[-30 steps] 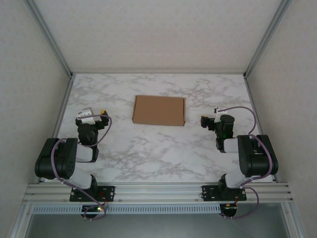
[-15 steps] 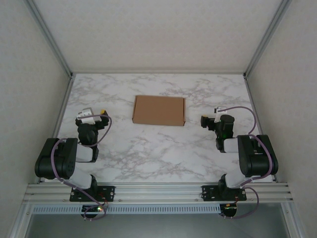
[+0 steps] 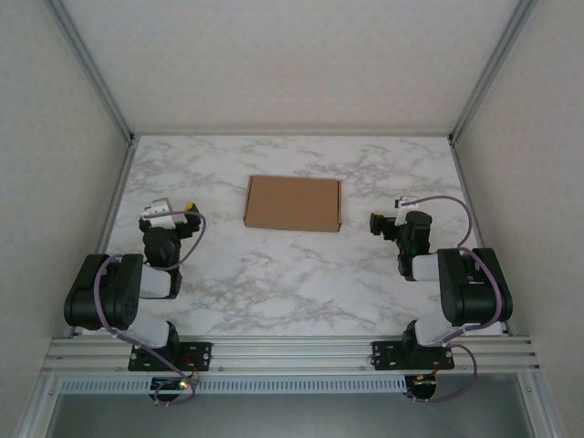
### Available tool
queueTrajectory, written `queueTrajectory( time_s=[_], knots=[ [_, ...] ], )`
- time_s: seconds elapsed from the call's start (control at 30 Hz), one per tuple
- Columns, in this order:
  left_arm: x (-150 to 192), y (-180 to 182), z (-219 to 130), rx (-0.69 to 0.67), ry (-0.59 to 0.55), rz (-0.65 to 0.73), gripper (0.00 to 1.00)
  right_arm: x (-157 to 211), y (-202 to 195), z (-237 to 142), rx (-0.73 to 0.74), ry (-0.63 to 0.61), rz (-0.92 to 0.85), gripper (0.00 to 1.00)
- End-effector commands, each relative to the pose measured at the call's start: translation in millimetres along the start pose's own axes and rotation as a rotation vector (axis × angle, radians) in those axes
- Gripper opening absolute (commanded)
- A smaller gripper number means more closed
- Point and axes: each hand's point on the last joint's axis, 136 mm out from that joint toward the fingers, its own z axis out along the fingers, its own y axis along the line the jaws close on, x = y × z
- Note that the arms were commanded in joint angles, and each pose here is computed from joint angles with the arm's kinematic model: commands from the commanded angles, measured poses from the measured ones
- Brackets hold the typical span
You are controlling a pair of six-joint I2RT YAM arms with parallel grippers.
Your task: Fold the paper box
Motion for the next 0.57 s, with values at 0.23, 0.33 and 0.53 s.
queueTrajectory(
  time_s=[0.23,0.33,0.53],
  knots=[
    [-2.5,1.3,2.1,-0.012,-0.01,-0.02,0.99,-11.8,-2.7,0.9,0.021,-0.031,0.005,0.99],
    [-2.5,0.8,2.8,-0.01,-0.009,-0.021,0.99,-11.5,-2.6,0.9,0.02,-0.03,0.005,0.99],
    [-2.6,0.9,2.0,-0.009,-0.009,-0.021,0.99,-11.1,-2.8,0.8,0.021,-0.029,0.005,0.99]
  ],
)
